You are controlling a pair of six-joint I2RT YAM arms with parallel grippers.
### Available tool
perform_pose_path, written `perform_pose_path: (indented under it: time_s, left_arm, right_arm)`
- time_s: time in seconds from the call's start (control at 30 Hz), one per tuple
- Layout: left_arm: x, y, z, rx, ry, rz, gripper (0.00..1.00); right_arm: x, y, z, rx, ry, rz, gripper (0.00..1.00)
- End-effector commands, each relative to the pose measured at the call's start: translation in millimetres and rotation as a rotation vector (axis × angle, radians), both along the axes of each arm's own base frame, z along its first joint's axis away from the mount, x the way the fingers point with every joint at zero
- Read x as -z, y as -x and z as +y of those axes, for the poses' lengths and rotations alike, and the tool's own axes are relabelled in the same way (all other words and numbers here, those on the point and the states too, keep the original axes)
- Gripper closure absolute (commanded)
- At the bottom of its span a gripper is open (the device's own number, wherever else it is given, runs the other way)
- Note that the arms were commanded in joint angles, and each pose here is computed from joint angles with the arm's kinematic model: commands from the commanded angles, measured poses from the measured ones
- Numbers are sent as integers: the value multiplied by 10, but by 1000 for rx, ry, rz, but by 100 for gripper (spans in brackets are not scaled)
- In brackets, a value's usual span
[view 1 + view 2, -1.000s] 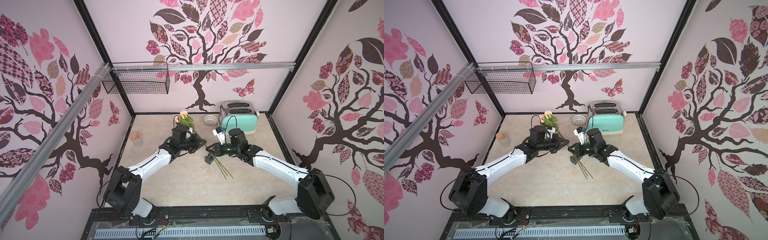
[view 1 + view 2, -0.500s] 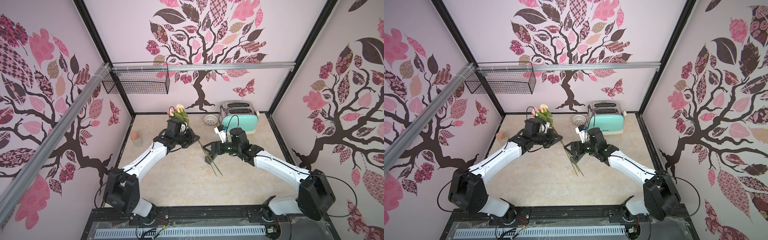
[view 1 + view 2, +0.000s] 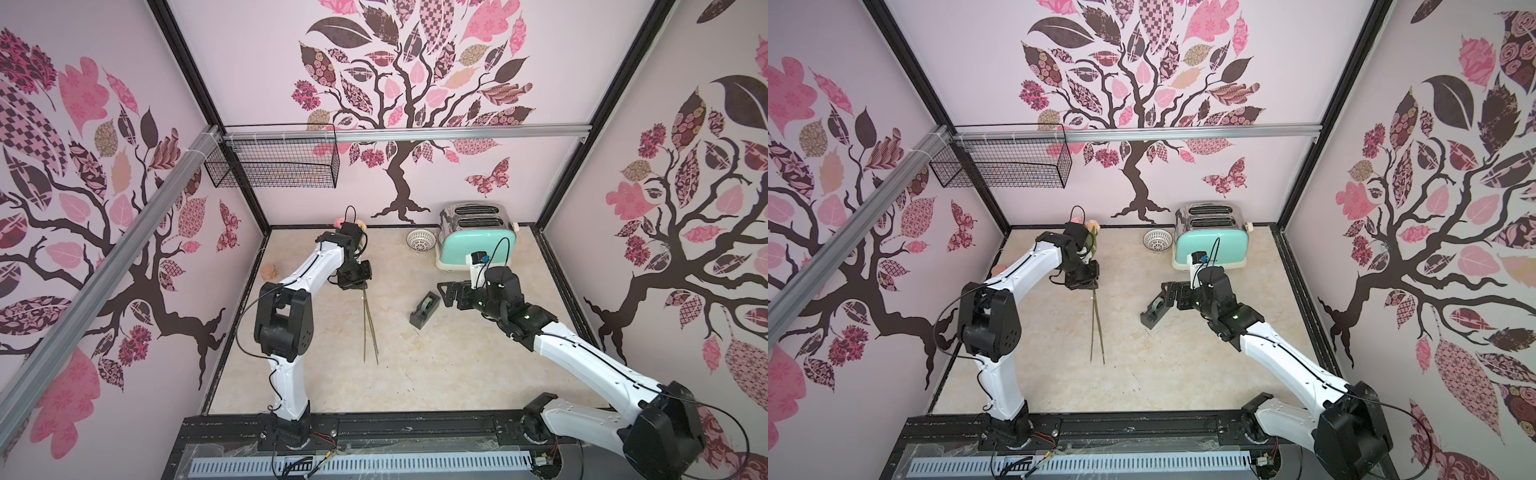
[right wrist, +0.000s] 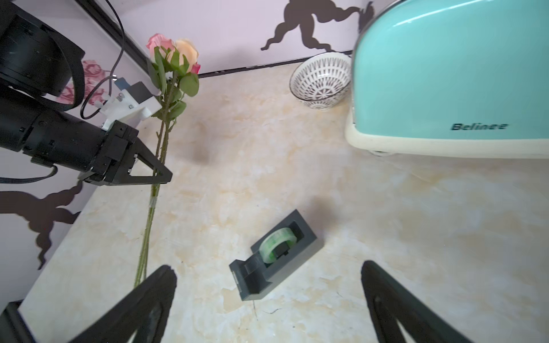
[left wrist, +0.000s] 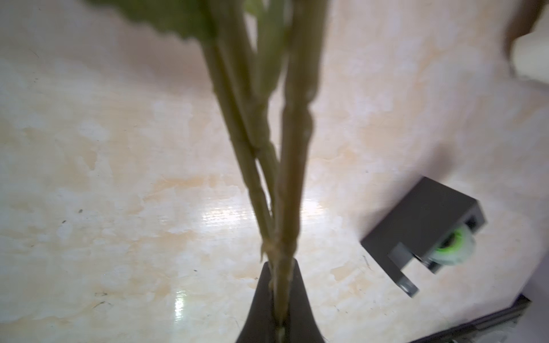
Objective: Wrap bouquets with tape
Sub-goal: Place the wrapped bouquet at the center of the board, then reset both arms
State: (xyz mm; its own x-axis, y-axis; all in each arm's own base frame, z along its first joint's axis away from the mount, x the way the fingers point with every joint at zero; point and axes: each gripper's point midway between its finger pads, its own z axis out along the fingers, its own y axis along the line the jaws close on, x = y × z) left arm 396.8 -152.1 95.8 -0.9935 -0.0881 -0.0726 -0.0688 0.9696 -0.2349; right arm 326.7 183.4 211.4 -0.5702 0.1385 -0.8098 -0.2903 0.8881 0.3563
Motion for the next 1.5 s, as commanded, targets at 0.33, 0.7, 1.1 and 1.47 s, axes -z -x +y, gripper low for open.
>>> perform_pose_path:
  time_s: [0.33,0.7,1.1,1.47]
  left_arm:
    - [551,7,95,97,-110,159,71]
    - [-52,-5,383,-24,-111,-109,19]
    - [-546,418,1962,-544,-498,-832,3]
    - [-207,125,2195,-440,-636,-933,2]
  right_arm:
    - [65,4,-555,217,141,-71,0]
    - [181,2,-1029,437,234,-182,0]
    - [455,-54,-1664,606,385,-369,0]
    - [834,-579,-1788,598,396,-318,0]
